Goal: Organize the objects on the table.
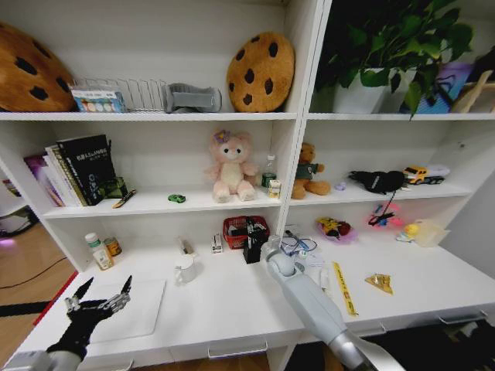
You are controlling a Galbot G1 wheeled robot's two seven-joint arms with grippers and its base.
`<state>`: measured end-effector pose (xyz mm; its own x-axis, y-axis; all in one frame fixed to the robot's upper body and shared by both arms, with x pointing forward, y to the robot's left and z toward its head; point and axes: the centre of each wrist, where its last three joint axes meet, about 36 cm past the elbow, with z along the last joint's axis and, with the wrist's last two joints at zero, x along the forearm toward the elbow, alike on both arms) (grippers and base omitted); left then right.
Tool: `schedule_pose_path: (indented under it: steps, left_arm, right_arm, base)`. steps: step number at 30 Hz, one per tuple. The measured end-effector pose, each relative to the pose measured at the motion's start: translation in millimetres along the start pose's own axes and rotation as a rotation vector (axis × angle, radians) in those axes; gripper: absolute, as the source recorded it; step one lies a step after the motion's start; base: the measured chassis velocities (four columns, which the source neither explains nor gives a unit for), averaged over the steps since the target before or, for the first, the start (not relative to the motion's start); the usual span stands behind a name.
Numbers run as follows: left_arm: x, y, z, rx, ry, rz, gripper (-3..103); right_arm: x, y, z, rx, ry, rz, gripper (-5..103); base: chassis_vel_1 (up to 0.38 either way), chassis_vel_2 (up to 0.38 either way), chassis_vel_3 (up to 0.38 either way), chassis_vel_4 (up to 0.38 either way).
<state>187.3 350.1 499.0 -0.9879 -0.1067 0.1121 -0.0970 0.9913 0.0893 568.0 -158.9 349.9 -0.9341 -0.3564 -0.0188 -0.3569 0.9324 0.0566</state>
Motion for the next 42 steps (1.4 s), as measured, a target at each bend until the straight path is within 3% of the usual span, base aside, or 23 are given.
schedule_pose_path:
  steps: [12,14,16,17,20,24,25,30,32,34,36,37,41,42]
  left_arm:
    - [0.0,0.0,0.0,0.000,0.000,0.000,100]
    - [0.0,0.0,0.0,0.000,0.000,0.000,100]
    - [0.0,0.0,0.0,0.000,0.000,0.000,100]
    - [0.0,0.0,0.0,0.000,0.000,0.000,100]
    - [0.0,0.0,0.0,0.000,0.000,0.000,100]
    - [0.0,0.0,0.0,0.000,0.000,0.000,100]
    - [0.0,0.0,0.0,0.000,0.000,0.000,100]
    - [0.0,0.0,0.0,0.000,0.000,0.000,100]
    - [0.0,0.0,0.0,0.000,0.000,0.000,100]
    - [0.0,0.0,0.0,0.000,0.000,0.000,100]
    - [0.0,0.0,0.0,0.000,0.000,0.000,100]
    - [0.0,0.0,0.0,0.000,0.000,0.000,100]
    - [0.0,0.0,0.0,0.000,0.000,0.000,100]
    - [0.0,0.0,0.0,0.000,0.000,0.000,100]
  right_arm:
    - [-2.5,0.7,1.3,0.006,-0.002,0.001,9]
    - [-2.2,2.3,2.0,0.006,-0.001,0.001,18]
    - [-2.1,2.8,1.9,0.005,-0.002,0.000,18]
    - [-2.0,3.7,1.7,0.005,-0.002,-0.002,29]
    - [-2.1,4.7,1.3,0.004,-0.002,-0.005,34]
    - [-2.8,5.8,-0.8,0.003,-0.006,-0.010,56]
    - [-2.8,5.8,-0.8,0.003,-0.006,-0.010,56]
    - [-1.0,7.1,-6.2,-0.003,-0.019,-0.018,77]
    - [0.6,8.1,-8.5,-0.006,-0.026,-0.023,77]
    - [5.0,9.6,-13.1,-0.009,-0.039,-0.034,88]
    - [7.2,9.9,-15.0,-0.010,-0.044,-0.038,88]
    - [12.1,10.9,-18.3,-0.013,-0.051,-0.046,97]
    - [47.6,20.2,-24.2,-0.037,-0.038,-0.080,99]
    - [86.3,26.6,-26.6,-0.045,-0.008,-0.104,100]
  base:
    - [0.000,0.000,0.000,0.000]
    - [0.000,0.000,0.000,0.000]
    - [0.000,0.000,0.000,0.000]
    - [0.000,0.000,0.000,0.000]
    - [0.000,0.000,0.000,0.000]
    - [0.000,0.000,0.000,0.000]
    - [0.000,0.000,0.000,0.000]
    - [0.000,0.000,0.000,0.000]
    - [0.000,0.000,0.000,0.000]
    - [0.000,0.000,0.000,0.000]
    - [0.000,0.000,0.000,0.000]
    - [0.000,0.000,0.000,0.000]
    - [0.000,0.000,0.000,0.000]
    - [0.000,0.000,0.000,0.000]
